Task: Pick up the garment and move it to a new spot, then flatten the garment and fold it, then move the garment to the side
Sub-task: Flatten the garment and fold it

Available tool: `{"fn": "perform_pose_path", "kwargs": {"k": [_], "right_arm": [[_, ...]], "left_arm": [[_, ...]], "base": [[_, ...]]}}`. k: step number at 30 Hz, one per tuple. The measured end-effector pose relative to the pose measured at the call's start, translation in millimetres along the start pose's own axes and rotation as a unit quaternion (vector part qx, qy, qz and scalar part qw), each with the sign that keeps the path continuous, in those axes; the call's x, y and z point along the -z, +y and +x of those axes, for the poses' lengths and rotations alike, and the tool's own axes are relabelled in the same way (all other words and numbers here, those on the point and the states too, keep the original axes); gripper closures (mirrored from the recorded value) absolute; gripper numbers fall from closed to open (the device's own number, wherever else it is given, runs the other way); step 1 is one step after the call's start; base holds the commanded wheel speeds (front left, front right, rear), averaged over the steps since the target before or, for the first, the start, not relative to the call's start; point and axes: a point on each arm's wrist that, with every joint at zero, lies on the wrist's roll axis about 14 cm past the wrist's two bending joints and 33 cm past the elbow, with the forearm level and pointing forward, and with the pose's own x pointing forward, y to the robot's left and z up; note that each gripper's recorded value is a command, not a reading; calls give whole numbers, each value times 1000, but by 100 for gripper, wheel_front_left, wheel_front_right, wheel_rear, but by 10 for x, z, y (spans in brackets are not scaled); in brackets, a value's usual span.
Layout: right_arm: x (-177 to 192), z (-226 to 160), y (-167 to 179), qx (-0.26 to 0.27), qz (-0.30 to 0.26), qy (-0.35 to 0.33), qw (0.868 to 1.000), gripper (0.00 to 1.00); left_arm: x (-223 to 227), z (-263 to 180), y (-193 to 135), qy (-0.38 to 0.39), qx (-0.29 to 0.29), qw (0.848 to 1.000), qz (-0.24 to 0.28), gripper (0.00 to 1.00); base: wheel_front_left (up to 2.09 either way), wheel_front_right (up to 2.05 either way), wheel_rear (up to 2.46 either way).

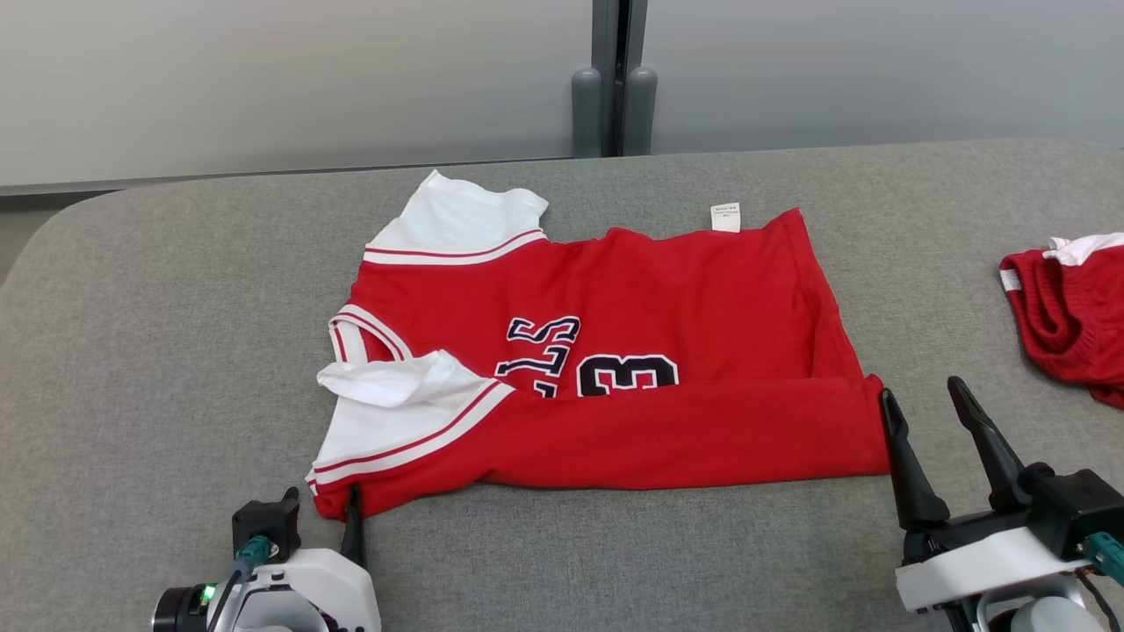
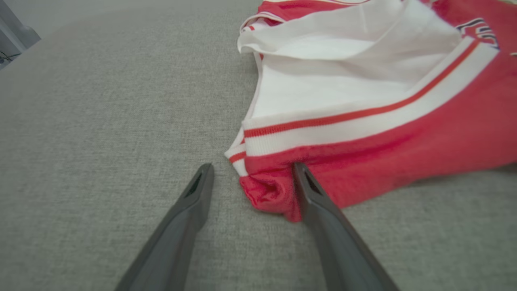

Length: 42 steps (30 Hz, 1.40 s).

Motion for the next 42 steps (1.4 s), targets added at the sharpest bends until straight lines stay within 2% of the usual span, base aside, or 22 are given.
{"fn": "perform_pose_path", "kwargs": {"k": [1, 2, 3, 4, 5, 9, 13, 16, 20, 28, 34, 35, 36, 42], "right_arm": [[8, -1, -14, 1, -2, 2, 1000, 0], [15, -4, -35, 2, -3, 3, 1000, 0], [20, -3, -49, 4, -4, 4, 1000, 0], [23, -2, -67, 7, -5, 4, 1000, 0], [23, -1, -89, 10, -6, 4, 1000, 0], [70, -8, -145, 23, -3, 11, 1000, 0], [367, -82, -152, 37, 23, 55, 998, 0], [657, -105, -144, 58, 72, 104, 990, 0], [814, -11, -168, 80, 122, 137, 980, 0], [1093, 147, -224, 89, 133, 202, 966, 0], [1153, 316, -101, 66, 145, 224, 961, 0], [1167, 323, -84, 63, 149, 229, 960, 64], [1162, 336, -80, 60, 150, 230, 960, 100], [1104, 322, -107, 50, 137, 226, 963, 100]], "left_arm": [[5, 13, -5, 1, 1, 1000, 2, 0], [18, 24, -23, 5, 6, 1000, 4, 16], [28, 35, -46, 8, 14, 1000, 7, 64], [35, 46, -75, 11, 22, 1000, 9, 92], [36, 56, -107, 13, 30, 999, 12, 100], [-19, 77, -162, 5, 38, 999, 8, 100], [-220, 84, -143, -28, 34, 999, 0, 100], [-543, 42, -171, -86, 39, 996, -1, 100], [-549, -51, -175, -98, 41, 994, -4, 100], [-541, -77, -169, -102, 43, 994, -6, 100], [-442, -66, -163, -87, 42, 995, -5, 100], [-427, -66, -158, -85, 42, 995, -5, 100], [-414, -66, -155, -83, 41, 996, -6, 100], [-354, -81, -98, -74, 36, 997, 3, 100]], "base": [[0, 0, 0], [0, 0, 0], [0, 0, 0], [0, 0, 0], [0, 0, 0], [0, 0, 0], [0, 0, 0], [0, 0, 0], [0, 0, 0], [0, 0, 0], [0, 0, 0], [0, 0, 0], [0, 0, 0], [0, 0, 0]]}}
